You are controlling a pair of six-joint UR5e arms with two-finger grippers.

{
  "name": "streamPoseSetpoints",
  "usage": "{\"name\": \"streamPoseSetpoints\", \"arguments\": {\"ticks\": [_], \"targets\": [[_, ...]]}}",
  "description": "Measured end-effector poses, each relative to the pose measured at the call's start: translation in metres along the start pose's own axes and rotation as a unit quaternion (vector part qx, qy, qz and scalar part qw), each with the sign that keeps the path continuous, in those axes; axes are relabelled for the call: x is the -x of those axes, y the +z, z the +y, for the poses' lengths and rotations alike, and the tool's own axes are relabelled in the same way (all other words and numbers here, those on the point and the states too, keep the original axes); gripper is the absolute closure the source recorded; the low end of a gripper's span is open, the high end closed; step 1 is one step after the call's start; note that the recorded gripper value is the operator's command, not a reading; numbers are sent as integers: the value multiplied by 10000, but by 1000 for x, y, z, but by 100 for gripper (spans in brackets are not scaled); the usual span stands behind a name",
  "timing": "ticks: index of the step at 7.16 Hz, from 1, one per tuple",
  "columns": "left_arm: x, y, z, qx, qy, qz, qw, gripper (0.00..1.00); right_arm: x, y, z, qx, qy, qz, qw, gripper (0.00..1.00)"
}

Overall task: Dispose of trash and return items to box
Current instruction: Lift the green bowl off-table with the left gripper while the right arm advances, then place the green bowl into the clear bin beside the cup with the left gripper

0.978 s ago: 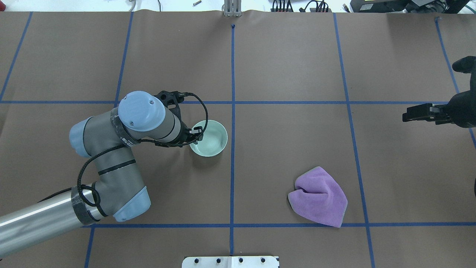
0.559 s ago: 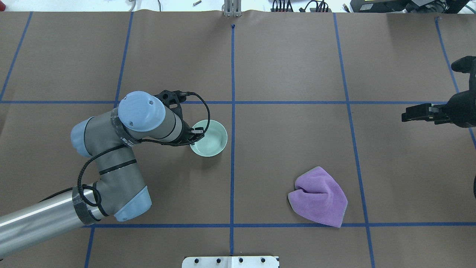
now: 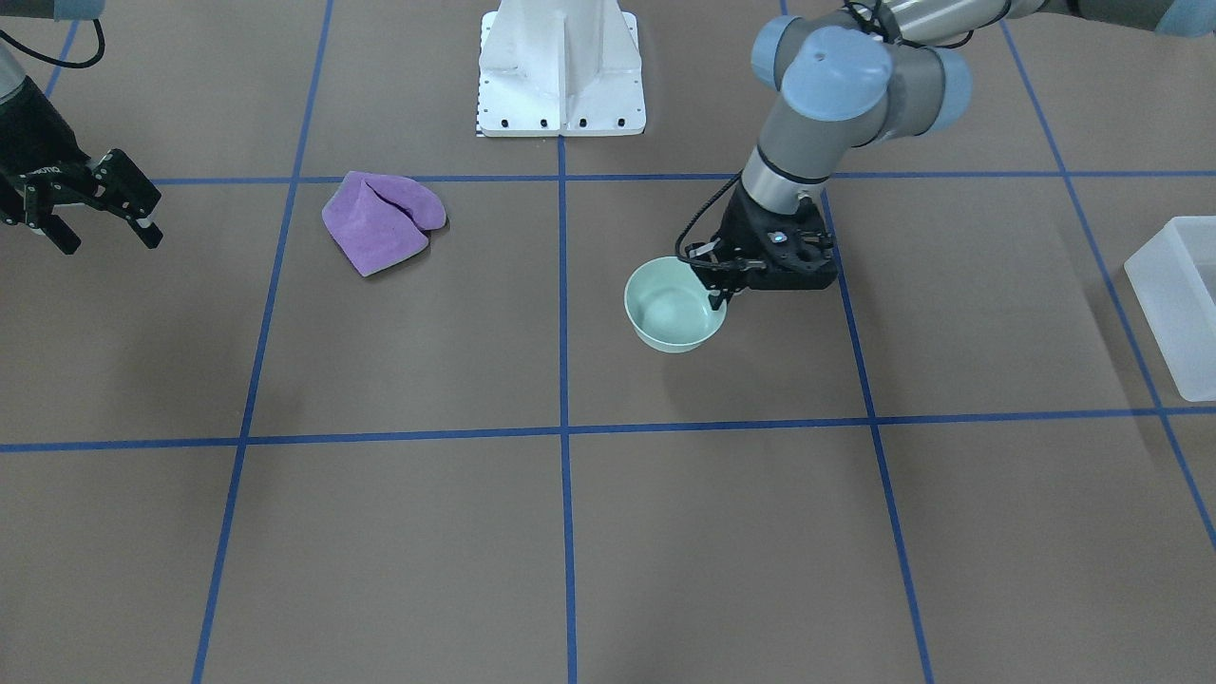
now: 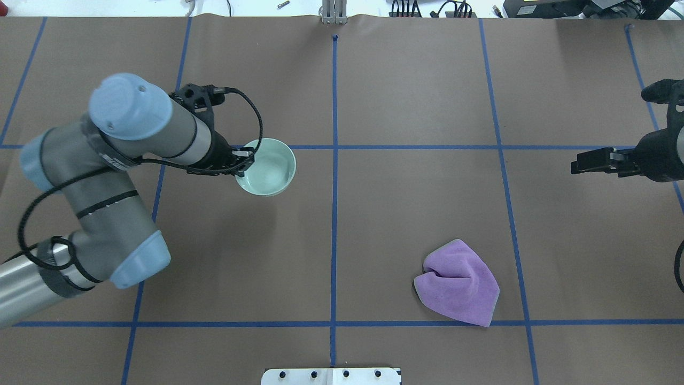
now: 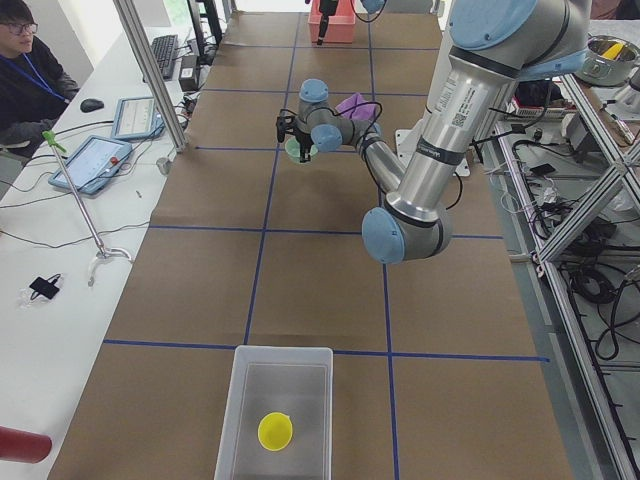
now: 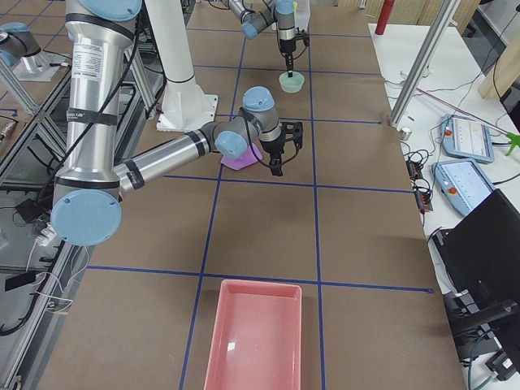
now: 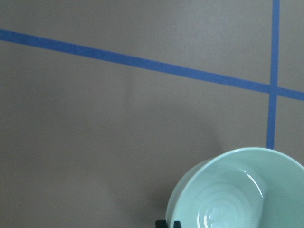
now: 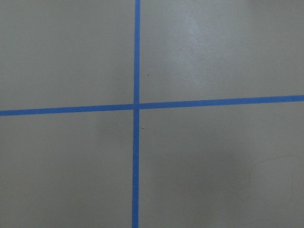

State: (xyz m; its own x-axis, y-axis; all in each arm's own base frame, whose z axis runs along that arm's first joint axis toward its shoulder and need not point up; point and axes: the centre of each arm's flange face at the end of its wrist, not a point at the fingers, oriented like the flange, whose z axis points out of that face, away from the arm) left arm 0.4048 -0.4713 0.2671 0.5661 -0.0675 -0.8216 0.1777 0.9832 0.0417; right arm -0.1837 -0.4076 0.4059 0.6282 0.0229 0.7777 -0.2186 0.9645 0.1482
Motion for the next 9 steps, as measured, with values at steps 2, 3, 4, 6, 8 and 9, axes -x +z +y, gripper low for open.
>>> {"name": "streamPoseSetpoints", "arguments": {"ticks": [2, 3, 4, 6, 8, 9], "targets": [[88, -62, -19, 65, 450, -379, 9982, 100, 34, 5, 0, 3, 49, -204, 9998, 0], [139, -89, -32, 164, 777, -526, 9955, 100, 56, 9, 2, 31, 47, -325, 9995, 0], [197, -113, -47, 253, 1149, -615, 9912, 100, 73, 13, 6, 62, 9, -405, 9992, 0], [320, -147, -79, 359, 1654, -761, 9826, 100, 99, 24, 15, -65, 31, -373, 9993, 0], [472, -158, -127, 632, 2319, -591, 9689, 100, 132, 31, 17, -171, 40, -253, 9995, 0], [537, -161, -148, 702, 2549, -513, 9630, 100, 142, 33, 17, -190, 34, -188, 9996, 0]]}}
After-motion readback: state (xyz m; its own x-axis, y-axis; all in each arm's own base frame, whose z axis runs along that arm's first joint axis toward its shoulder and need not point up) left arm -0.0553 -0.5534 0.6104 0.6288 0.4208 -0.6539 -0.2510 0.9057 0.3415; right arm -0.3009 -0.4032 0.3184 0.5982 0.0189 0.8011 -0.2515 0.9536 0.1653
